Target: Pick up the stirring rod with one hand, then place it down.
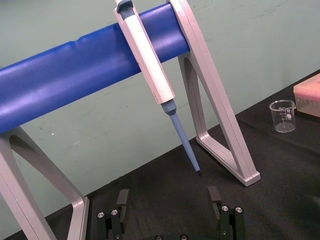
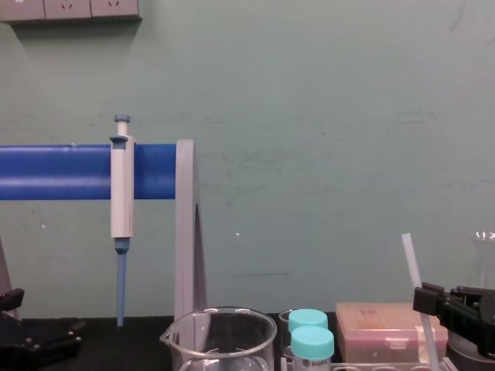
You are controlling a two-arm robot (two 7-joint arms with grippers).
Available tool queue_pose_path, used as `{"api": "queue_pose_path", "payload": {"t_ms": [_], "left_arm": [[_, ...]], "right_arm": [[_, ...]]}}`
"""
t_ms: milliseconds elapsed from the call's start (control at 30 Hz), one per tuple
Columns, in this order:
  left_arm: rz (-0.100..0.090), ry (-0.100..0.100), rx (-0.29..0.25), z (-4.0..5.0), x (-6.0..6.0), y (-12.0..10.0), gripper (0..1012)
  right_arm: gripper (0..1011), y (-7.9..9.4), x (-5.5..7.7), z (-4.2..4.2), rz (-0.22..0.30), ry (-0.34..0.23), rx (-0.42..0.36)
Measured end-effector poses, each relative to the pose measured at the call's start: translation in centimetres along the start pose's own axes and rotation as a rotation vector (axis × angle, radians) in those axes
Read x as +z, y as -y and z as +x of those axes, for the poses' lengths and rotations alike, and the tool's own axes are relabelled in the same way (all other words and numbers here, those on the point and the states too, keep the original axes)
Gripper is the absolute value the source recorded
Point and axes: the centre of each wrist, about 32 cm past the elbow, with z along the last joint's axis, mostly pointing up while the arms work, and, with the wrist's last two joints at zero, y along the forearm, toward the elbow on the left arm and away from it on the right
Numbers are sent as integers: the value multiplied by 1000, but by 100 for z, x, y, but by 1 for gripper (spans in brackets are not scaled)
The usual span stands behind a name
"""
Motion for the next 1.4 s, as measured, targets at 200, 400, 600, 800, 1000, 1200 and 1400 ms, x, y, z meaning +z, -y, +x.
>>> {"api": "queue_pose_path", "payload": {"t_ms": [200, 400, 600, 800, 1000, 1200, 1400], "left_arm": [[0, 0, 0, 0, 0, 0, 1000], [0, 0, 0, 0, 0, 0, 1000], [0, 0, 0, 0, 0, 0, 1000], [0, 0, 0, 0, 0, 0, 1000], [0, 0, 0, 0, 0, 0, 1000], [0, 0, 0, 0, 0, 0, 1000], [0, 0, 0, 0, 0, 0, 1000]], "right_arm": [[214, 1, 1, 1, 0, 0, 1], [393, 2, 1, 1, 1, -1, 2], [568, 2, 1, 1, 1, -1, 2], [765, 2, 2, 1, 2, -1, 3], [930, 2, 2, 1, 2, -1, 3], [1002, 8, 61, 11, 22, 23, -47], [1002, 15, 148, -49, 28, 55, -294]]}}
